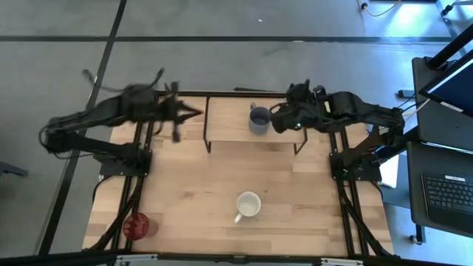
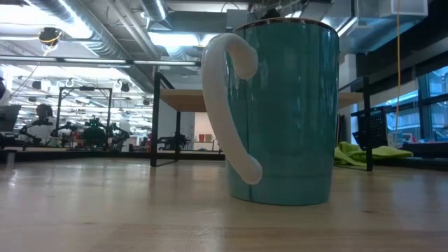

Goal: Stack small to large cups/mugs on shelf
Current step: Put the blue mug on the shelf

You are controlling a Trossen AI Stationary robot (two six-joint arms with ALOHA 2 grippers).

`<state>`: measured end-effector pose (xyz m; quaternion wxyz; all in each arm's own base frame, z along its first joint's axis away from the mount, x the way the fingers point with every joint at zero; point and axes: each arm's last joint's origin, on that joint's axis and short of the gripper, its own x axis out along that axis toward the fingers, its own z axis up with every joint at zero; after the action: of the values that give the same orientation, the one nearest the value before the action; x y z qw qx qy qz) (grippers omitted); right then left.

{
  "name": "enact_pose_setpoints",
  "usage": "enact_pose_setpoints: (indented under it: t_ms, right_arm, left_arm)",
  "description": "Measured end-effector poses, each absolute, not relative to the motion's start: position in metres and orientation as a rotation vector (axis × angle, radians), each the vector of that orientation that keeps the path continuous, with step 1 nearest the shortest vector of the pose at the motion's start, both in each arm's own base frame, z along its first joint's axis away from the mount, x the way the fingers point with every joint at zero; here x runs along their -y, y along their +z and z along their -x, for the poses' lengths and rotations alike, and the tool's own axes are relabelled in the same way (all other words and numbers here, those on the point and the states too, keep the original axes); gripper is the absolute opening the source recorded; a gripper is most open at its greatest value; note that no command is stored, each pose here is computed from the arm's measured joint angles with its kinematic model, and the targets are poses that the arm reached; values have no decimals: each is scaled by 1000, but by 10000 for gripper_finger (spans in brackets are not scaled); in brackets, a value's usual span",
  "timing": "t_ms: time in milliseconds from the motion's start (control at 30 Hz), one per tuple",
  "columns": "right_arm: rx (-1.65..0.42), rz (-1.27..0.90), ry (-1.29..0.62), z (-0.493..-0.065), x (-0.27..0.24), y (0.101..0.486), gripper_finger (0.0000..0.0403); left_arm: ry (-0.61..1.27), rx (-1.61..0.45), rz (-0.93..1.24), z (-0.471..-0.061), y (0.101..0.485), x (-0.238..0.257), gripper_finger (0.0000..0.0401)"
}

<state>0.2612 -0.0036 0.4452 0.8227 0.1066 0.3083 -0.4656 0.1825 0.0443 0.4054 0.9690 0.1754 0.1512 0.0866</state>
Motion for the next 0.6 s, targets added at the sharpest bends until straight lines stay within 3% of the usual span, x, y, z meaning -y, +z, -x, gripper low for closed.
enact_pose_setpoints:
  t_ms: [333, 600]
  right_arm:
    - [-641, -363, -1052, -255, 1, 442, 227]
    - [-578, -450, -1133, -256, 10, 439, 227]
  left_arm:
    - [42, -331, -162, -273, 345, -136, 4]
    - [-1, -342, -131, -314, 337, -195, 3]
